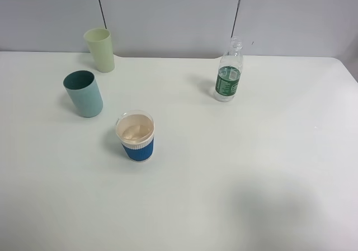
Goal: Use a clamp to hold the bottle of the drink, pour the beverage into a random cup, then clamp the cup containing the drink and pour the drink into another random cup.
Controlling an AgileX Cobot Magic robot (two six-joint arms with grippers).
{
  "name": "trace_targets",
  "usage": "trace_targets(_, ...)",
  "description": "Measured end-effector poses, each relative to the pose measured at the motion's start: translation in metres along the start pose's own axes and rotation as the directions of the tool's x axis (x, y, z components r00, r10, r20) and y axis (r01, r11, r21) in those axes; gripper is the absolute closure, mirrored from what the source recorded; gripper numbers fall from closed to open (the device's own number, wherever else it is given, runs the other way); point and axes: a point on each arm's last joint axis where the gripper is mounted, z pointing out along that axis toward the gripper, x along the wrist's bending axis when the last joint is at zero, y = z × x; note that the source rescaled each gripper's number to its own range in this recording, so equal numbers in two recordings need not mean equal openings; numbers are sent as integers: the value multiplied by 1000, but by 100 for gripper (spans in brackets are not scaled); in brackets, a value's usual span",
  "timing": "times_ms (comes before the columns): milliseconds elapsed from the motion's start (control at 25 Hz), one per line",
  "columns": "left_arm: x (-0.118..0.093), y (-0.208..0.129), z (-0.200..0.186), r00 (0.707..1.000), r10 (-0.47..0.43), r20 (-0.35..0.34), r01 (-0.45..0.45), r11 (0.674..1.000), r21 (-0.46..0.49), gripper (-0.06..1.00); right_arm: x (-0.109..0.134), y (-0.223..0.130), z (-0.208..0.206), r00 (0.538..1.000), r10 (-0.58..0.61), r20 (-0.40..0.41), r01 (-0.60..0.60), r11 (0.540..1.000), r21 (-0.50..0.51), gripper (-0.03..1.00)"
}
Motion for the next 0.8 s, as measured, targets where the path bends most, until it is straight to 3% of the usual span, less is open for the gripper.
trace_targets(800, -1, 0, 0, 1000, 3, 6, -3, 1000, -1, -6, 0, 0, 0, 1000, 0, 0, 0, 1000, 0, 15)
